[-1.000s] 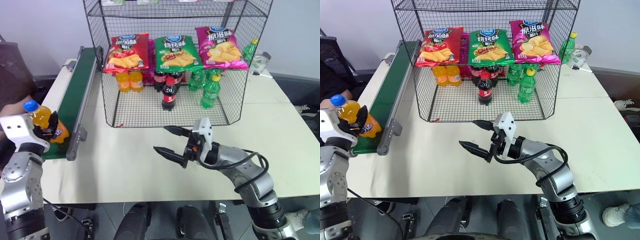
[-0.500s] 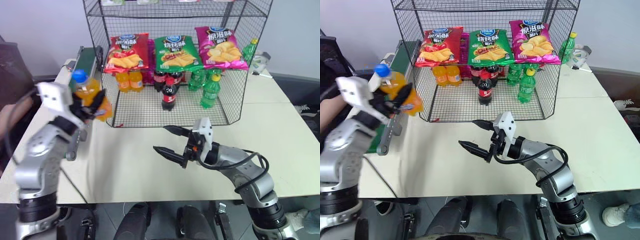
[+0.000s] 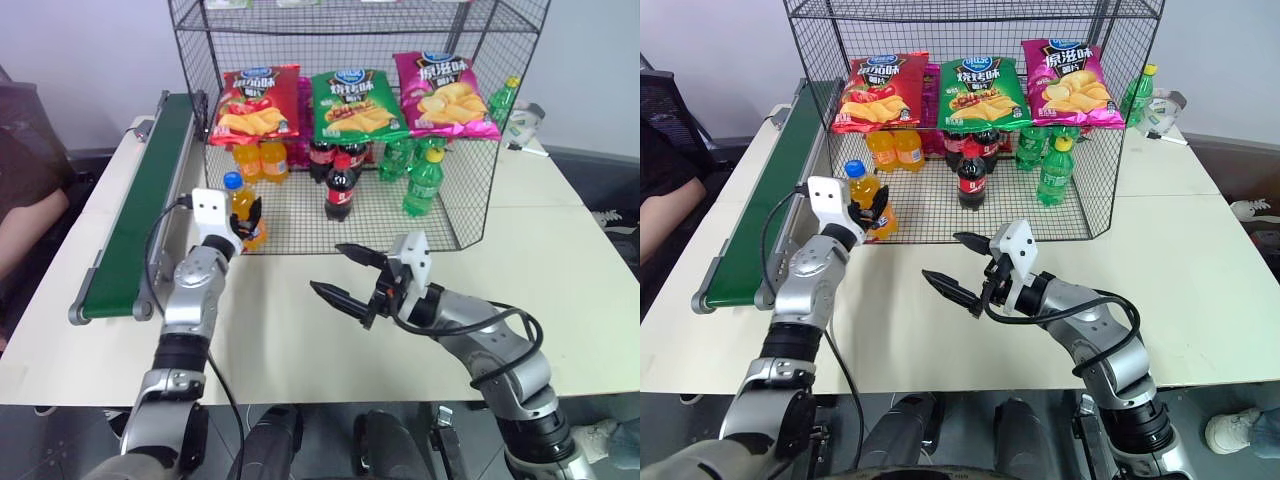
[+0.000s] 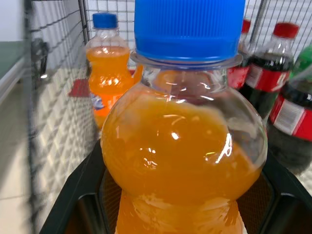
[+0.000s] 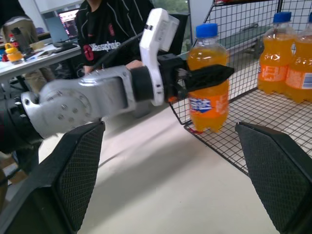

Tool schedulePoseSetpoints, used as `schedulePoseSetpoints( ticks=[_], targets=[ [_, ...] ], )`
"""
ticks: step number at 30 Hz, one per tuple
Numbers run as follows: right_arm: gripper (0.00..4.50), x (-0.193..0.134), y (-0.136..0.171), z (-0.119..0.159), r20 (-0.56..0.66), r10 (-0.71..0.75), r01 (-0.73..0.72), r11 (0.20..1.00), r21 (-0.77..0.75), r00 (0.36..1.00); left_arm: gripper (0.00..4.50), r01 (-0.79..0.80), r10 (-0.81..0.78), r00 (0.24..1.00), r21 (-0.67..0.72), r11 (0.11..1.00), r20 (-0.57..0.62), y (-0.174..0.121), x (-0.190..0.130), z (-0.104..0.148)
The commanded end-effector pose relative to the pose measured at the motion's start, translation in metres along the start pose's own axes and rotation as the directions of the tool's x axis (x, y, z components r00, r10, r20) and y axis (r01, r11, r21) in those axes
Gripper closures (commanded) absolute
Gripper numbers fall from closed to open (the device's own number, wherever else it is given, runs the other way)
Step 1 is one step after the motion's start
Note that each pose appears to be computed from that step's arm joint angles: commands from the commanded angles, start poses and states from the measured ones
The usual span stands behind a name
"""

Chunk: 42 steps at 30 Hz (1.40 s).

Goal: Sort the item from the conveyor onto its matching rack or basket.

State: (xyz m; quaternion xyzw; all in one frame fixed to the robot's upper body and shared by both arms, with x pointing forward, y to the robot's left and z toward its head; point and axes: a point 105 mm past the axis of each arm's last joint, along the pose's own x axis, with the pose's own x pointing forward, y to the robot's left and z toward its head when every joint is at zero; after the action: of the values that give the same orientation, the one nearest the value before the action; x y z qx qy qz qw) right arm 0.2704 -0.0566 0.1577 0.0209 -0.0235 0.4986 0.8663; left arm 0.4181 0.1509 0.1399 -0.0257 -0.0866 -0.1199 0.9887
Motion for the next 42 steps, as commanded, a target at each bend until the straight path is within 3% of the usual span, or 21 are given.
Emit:
schedulePoseSetpoints(
  ticks=[1,15,16,18,19,33,42],
  targets=[
    [0.00,0.003,0.006,0.014,0.047,0.014,-0.013,0.999,-0.034,0.999,1.86,0.022,-0.025,0.994,0.030,0.999,0.104,-0.004,0.014,0.019],
    [0.00,0.000,0.006,0.016,0.058,-0.001,0.003,0.999,-0.045,0.998,1.86,0.028,-0.028,0.999,0.014,1.000,0.041,-0.008,0.027,-0.010],
    [0.00,0.000,0.006,0.016,0.058,0.000,0.002,0.999,-0.045,0.998,1.00,0.027,-0.027,0.999,0.011,1.000,0.041,-0.008,0.026,-0.011],
    [0.00,0.001,0.006,0.017,0.058,0.002,0.001,0.999,-0.046,0.998,0.22,0.026,-0.027,0.999,0.010,1.000,0.045,-0.007,0.026,-0.010],
    [0.00,0.001,0.006,0.017,0.058,0.003,0.000,0.999,-0.045,0.998,0.10,0.029,-0.030,0.998,0.007,1.000,0.052,-0.007,0.025,-0.009],
    [0.00,0.001,0.007,0.018,0.056,0.009,-0.007,0.999,-0.032,0.998,0.10,0.028,-0.036,0.985,0.050,0.998,0.166,0.009,-0.003,0.026],
    [0.00,-0.001,0.008,0.015,0.053,0.019,-0.018,1.000,-0.024,0.998,0.10,0.135,-0.144,0.988,0.121,0.983,0.064,0.012,-0.034,0.046]
  ],
)
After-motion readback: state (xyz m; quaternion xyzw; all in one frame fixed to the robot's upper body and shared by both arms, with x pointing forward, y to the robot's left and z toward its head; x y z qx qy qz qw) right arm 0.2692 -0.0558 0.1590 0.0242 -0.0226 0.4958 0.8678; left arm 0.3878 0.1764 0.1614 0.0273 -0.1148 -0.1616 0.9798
